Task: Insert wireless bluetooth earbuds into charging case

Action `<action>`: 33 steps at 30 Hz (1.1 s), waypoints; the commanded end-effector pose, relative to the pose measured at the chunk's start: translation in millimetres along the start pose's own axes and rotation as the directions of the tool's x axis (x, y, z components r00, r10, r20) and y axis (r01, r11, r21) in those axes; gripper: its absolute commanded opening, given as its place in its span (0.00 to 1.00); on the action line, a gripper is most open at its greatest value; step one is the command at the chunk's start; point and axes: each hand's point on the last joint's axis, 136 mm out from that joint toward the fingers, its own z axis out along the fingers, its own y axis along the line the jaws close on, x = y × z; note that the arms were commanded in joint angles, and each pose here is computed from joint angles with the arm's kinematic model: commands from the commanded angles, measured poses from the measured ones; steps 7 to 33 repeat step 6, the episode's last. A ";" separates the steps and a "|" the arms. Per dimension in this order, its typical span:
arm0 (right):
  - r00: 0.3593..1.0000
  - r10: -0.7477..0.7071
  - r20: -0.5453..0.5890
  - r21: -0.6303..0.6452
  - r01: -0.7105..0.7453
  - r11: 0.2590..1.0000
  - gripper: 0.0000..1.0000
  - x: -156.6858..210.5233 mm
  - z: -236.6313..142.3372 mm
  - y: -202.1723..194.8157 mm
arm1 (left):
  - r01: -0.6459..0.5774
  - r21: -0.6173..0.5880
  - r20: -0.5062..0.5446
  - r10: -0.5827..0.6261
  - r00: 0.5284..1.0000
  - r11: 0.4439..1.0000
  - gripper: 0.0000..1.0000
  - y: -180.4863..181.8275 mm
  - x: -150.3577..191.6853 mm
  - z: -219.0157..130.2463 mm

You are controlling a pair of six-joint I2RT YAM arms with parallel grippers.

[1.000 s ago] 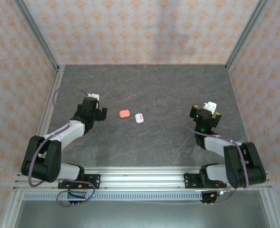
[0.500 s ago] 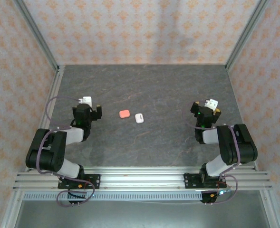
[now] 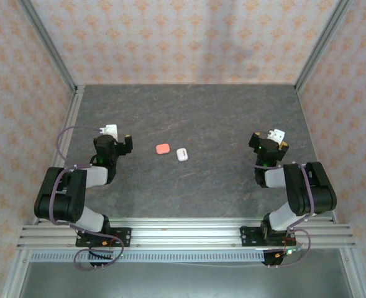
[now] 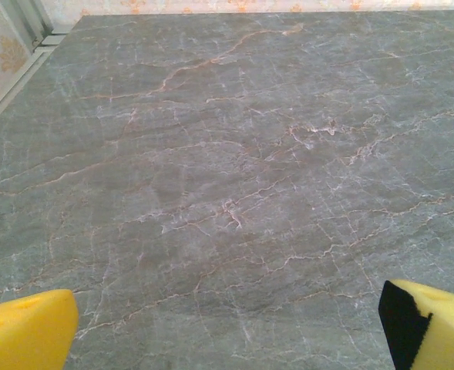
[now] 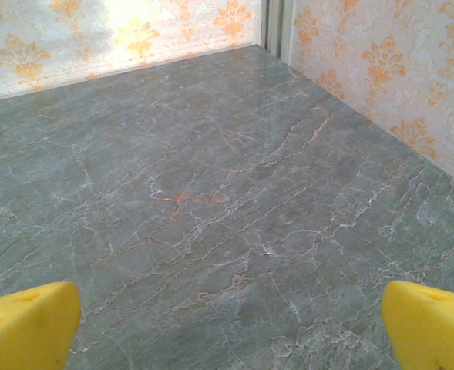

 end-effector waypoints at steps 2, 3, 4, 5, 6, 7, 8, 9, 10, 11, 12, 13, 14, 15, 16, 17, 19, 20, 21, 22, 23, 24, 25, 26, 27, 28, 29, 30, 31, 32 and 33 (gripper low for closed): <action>1.000 -0.001 -0.009 -0.016 0.001 1.000 0.99 0.2 2.3 3.7 | 0.009 0.004 0.026 -0.009 1.000 1.000 1.00 -2.1 -4.0 -0.5; 1.000 -0.001 -0.007 -0.017 0.001 1.000 0.99 -0.3 2.1 4.0 | 0.011 0.003 0.025 -0.012 1.000 1.000 1.00 -1.9 -3.9 -0.5; 1.000 -0.001 -0.007 -0.017 0.001 1.000 0.99 0.1 1.8 3.8 | 0.012 0.003 0.027 -0.012 1.000 1.000 1.00 -2.0 -4.2 -0.5; 1.000 0.000 -0.007 -0.016 0.000 1.000 0.99 0.0 1.6 3.3 | 0.010 0.003 0.025 -0.010 1.000 1.000 1.00 -1.8 -3.8 -0.5; 1.000 0.000 -0.005 -0.017 0.000 1.000 0.99 -0.1 1.5 3.3 | 0.011 0.002 0.026 -0.011 1.000 1.000 1.00 -1.7 -4.1 -0.5; 1.000 0.000 -0.005 -0.017 0.000 1.000 0.99 -0.1 1.5 3.3 | 0.011 0.002 0.026 -0.011 1.000 1.000 1.00 -1.7 -4.1 -0.5; 1.000 0.000 -0.005 -0.017 0.000 1.000 0.99 -0.1 1.5 3.3 | 0.011 0.002 0.026 -0.011 1.000 1.000 1.00 -1.7 -4.1 -0.5; 1.000 0.000 -0.005 -0.017 0.000 1.000 0.99 -0.1 1.5 3.3 | 0.011 0.002 0.026 -0.011 1.000 1.000 1.00 -1.7 -4.1 -0.5; 1.000 0.000 -0.005 -0.017 0.000 1.000 0.99 -0.1 1.5 3.3 | 0.011 0.002 0.026 -0.011 1.000 1.000 1.00 -1.7 -4.1 -0.5; 1.000 0.000 -0.005 -0.017 0.000 1.000 0.99 -0.1 1.5 3.3 | 0.011 0.002 0.026 -0.011 1.000 1.000 1.00 -1.7 -4.1 -0.5; 1.000 0.000 -0.005 -0.017 0.000 1.000 0.99 -0.1 1.5 3.3 | 0.011 0.002 0.026 -0.011 1.000 1.000 1.00 -1.7 -4.1 -0.5; 1.000 0.000 -0.005 -0.017 0.000 1.000 0.99 -0.1 1.5 3.3 | 0.011 0.002 0.026 -0.011 1.000 1.000 1.00 -1.7 -4.1 -0.5; 1.000 0.000 -0.005 -0.017 0.000 1.000 0.99 -0.1 1.5 3.3 | 0.011 0.002 0.026 -0.011 1.000 1.000 1.00 -1.7 -4.1 -0.5; 1.000 0.000 -0.005 -0.017 0.000 1.000 0.99 -0.1 1.5 3.3 | 0.011 0.002 0.026 -0.011 1.000 1.000 1.00 -1.7 -4.1 -0.5; 1.000 0.000 -0.005 -0.017 0.000 1.000 0.99 -0.1 1.5 3.3 | 0.011 0.002 0.026 -0.011 1.000 1.000 1.00 -1.7 -4.1 -0.5; 1.000 0.000 -0.005 -0.017 0.000 1.000 0.99 -0.1 1.5 3.3 | 0.011 0.002 0.026 -0.011 1.000 1.000 1.00 -1.7 -4.1 -0.5; 1.000 0.000 -0.005 -0.017 0.000 1.000 0.99 -0.1 1.5 3.3 | 0.011 0.002 0.026 -0.011 1.000 1.000 1.00 -1.7 -4.1 -0.5; 1.000 0.000 -0.005 -0.017 0.000 1.000 0.99 -0.1 1.5 3.3 | 0.011 0.002 0.026 -0.011 1.000 1.000 1.00 -1.7 -4.1 -0.5; 1.000 0.000 -0.005 -0.017 0.000 1.000 0.99 -0.1 1.5 3.3 | 0.011 0.002 0.026 -0.011 1.000 1.000 1.00 -1.7 -4.1 -0.5; 1.000 0.000 -0.005 -0.017 0.000 1.000 0.99 -0.1 1.5 3.3 | 0.011 0.002 0.026 -0.011 1.000 1.000 1.00 -1.7 -4.1 -0.5; 1.000 0.000 -0.005 -0.017 0.000 1.000 0.99 -0.1 1.5 3.3 | 0.011 0.002 0.026 -0.011 1.000 1.000 1.00 -1.7 -4.1 -0.5; 1.000 0.000 -0.005 -0.017 0.000 1.000 0.99 -0.1 1.5 3.3 | 0.011 0.002 0.026 -0.011 1.000 1.000 1.00 -1.7 -4.1 -0.5; 1.000 0.000 -0.005 -0.017 0.000 1.000 0.99 -0.1 1.5 3.3 | 0.011 0.002 0.026 -0.011 1.000 1.000 1.00 -1.7 -4.1 -0.5; 1.000 0.000 -0.005 -0.017 0.000 1.000 0.99 -0.1 1.5 3.3 | 0.011 0.002 0.026 -0.011 1.000 1.000 1.00 -1.7 -4.1 -0.5; 1.000 0.000 -0.005 -0.017 0.000 1.000 0.99 -0.1 1.5 3.3 | 0.011 0.002 0.026 -0.011 1.000 1.000 1.00 -1.7 -4.1 -0.5; 1.000 0.000 -0.005 -0.017 0.000 1.000 0.99 -0.1 1.5 3.3 | 0.011 0.002 0.026 -0.011 1.000 1.000 1.00 -1.7 -4.1 -0.5; 1.000 0.000 -0.005 -0.017 0.000 1.000 0.99 -0.1 1.5 3.3 | 0.011 0.002 0.026 -0.011 1.000 1.000 1.00 -1.7 -4.1 -0.5; 1.000 0.000 -0.005 -0.017 0.000 1.000 0.99 -0.1 1.5 3.3 | 0.011 0.002 0.026 -0.011 1.000 1.000 1.00 -1.7 -4.1 -0.5; 1.000 0.000 -0.005 -0.017 0.000 1.000 0.99 -0.1 1.5 3.3 | 0.011 0.002 0.026 -0.011 1.000 1.000 1.00 -1.7 -4.1 -0.5; 1.000 0.000 -0.005 -0.017 0.000 1.000 0.99 -0.1 1.5 3.3 | 0.011 0.002 0.026 -0.011 1.000 1.000 1.00 -1.7 -4.1 -0.5; 1.000 0.000 -0.005 -0.017 0.000 1.000 0.99 -0.1 1.5 3.3 | 0.011 0.002 0.026 -0.011 1.000 1.000 1.00 -1.7 -4.1 -0.5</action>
